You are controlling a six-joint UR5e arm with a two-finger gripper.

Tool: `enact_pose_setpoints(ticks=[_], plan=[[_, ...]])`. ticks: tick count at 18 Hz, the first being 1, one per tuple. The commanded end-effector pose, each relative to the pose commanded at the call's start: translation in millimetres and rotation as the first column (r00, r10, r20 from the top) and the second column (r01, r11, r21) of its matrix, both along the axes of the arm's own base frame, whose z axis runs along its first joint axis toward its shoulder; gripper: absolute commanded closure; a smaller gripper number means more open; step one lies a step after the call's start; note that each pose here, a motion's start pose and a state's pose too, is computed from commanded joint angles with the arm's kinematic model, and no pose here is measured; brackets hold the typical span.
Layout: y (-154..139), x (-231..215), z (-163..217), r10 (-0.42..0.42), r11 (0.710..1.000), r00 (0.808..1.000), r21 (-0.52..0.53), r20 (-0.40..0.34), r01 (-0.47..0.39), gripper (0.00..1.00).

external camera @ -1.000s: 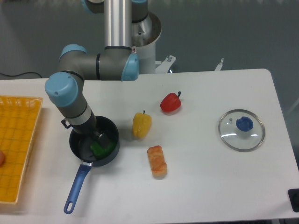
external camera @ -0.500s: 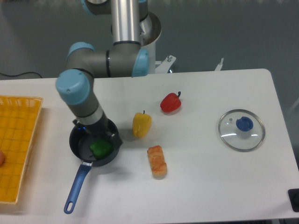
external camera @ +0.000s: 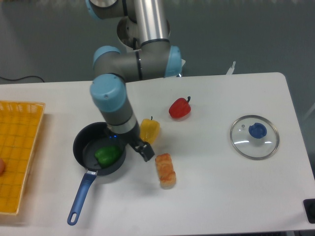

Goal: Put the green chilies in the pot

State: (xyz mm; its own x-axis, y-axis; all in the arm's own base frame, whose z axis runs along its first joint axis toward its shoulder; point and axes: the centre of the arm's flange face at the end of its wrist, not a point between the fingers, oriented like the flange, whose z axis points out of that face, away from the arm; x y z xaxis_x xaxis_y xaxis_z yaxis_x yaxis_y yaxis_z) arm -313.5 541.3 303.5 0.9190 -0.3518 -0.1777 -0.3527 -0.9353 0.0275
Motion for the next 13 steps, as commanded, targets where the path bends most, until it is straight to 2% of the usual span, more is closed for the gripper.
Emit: enact_pose_setpoints(ticks=[5,9,13], plan=[[-19.6,-41.6,11.8,-0.086,0.996,0.996,-0.008,-0.003,0.086,0.0],[-38.3,-70.0,16.0,-0.061,0.998,0.998,-0.014,0.033,0.062,0.0],[-59.0,-98.6,27.8,-0.089,0.995,0.995,-0.036,0.049,0.09,0.0]])
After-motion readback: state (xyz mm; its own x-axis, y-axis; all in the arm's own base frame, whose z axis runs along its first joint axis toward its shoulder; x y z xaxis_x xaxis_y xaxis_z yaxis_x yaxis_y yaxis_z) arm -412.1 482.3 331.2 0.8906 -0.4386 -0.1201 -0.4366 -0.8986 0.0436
